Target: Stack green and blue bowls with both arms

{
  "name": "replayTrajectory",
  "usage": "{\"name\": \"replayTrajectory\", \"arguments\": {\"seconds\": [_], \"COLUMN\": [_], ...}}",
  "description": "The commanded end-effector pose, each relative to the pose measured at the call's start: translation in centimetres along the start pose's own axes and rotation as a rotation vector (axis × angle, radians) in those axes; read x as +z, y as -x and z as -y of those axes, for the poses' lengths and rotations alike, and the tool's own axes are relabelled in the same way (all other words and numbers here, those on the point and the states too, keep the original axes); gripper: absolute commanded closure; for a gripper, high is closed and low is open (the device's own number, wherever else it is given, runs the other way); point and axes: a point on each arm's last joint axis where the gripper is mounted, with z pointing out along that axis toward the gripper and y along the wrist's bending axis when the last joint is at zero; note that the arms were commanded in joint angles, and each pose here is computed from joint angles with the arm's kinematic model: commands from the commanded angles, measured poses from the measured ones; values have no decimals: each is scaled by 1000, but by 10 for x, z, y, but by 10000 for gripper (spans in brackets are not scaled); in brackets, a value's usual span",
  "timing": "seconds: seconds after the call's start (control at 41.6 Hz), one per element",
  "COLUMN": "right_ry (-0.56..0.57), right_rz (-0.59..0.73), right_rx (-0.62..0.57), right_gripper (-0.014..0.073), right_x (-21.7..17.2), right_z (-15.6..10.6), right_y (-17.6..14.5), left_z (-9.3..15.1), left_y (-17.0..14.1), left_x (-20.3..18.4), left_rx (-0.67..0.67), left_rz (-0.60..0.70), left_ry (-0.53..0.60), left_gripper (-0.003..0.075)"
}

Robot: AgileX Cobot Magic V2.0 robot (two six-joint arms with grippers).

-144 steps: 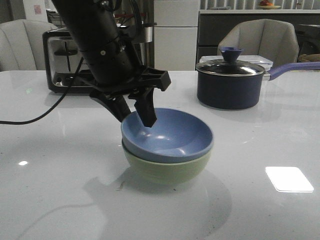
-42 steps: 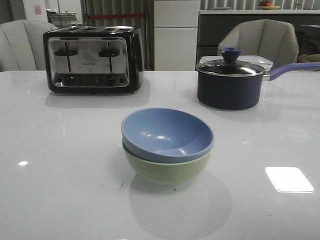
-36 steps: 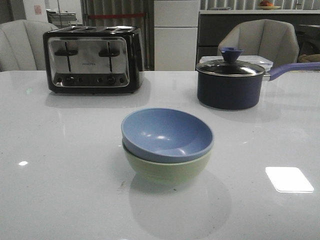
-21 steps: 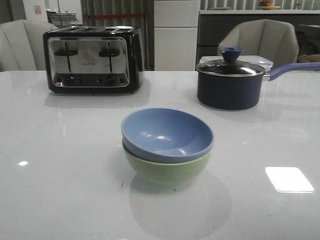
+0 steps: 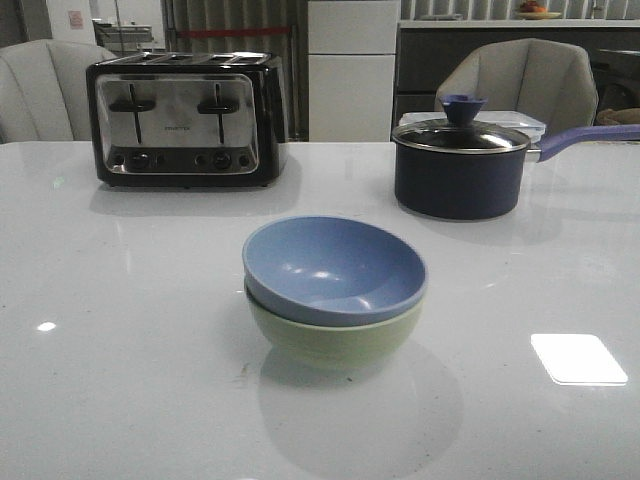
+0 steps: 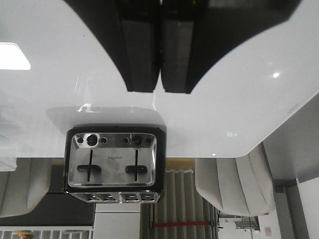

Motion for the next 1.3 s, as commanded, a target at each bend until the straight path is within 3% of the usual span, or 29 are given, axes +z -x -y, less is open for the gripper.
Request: {"name": "replayTrajectory", "arguments": {"seconds": [0.0, 1.177, 1.273], "right_ry": [-11, -13, -73], "right_rz": [86, 97, 155], "right_rx": [-5, -5, 28], "right_gripper": [538, 538, 538], "right_x": [-6, -8, -9], "right_z": [1, 0, 6], "right_y": [12, 9, 1], "left_z": [-1, 1, 1], "left_y": [10, 6, 6], "left_x": [-2, -1, -1], "left_rx": [-28, -31, -31], "left_rz": [163, 187, 187], "left_ry": [11, -29, -29], "left_gripper": [627, 627, 627]}}
